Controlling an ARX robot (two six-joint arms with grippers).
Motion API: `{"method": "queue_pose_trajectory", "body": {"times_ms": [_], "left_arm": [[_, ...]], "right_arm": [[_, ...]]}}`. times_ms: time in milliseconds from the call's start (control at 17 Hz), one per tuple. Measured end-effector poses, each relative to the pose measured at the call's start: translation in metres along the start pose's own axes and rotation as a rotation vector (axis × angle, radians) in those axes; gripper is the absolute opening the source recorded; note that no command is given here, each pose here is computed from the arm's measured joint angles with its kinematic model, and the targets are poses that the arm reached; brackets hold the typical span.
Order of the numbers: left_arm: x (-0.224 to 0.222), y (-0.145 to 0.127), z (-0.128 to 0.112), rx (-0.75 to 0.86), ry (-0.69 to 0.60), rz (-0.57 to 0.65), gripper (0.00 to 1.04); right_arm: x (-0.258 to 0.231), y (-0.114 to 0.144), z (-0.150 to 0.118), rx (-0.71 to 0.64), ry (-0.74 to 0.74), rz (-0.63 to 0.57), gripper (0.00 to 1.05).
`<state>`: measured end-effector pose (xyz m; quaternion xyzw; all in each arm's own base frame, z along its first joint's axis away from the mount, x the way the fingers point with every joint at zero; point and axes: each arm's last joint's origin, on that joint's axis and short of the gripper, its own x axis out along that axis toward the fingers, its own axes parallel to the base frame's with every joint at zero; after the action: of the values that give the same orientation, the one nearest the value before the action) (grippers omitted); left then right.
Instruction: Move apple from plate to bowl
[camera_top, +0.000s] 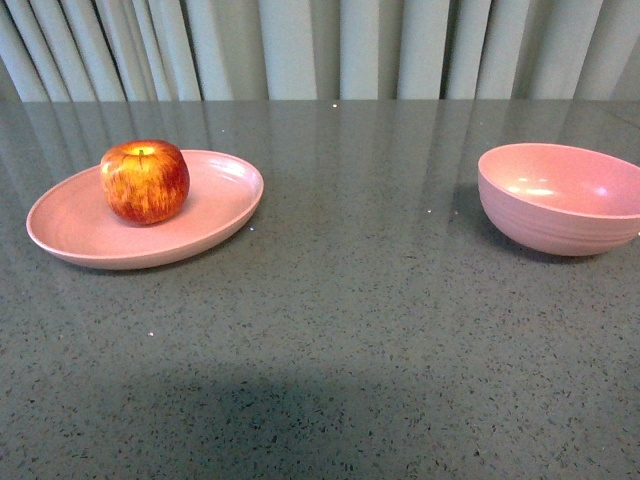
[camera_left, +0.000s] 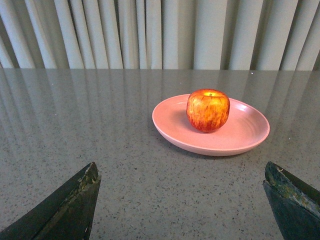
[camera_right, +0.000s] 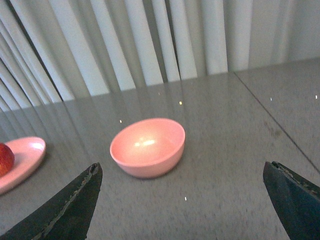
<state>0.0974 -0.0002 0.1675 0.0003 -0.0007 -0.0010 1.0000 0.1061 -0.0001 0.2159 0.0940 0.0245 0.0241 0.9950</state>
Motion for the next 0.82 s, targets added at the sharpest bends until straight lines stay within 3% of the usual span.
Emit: {"method": "queue_pose_trajectory", "body": {"times_ms": [117, 411, 587, 821], "left_arm": [[0.0, 0.0, 0.0, 0.0, 0.0, 0.0, 0.98], [0.0, 0.0, 0.0, 0.0, 0.0, 0.0, 0.98], [0.0, 0.0, 0.0, 0.0, 0.0, 0.0, 0.98], [0.0, 0.0, 0.0, 0.0, 0.0, 0.0, 0.98]], "right_arm": [[0.015, 0.005, 0.032, -0.013, -0.063, 0.023, 0.98], [0.095, 0.02, 0.103, -0.078, -0.063, 0.03, 0.98], [0.152, 0.034, 0.107, -0.115, 0.074, 0.034, 0.98], [0.219, 0.04, 0.085, -0.159, 0.295, -0.013, 0.98]]}}
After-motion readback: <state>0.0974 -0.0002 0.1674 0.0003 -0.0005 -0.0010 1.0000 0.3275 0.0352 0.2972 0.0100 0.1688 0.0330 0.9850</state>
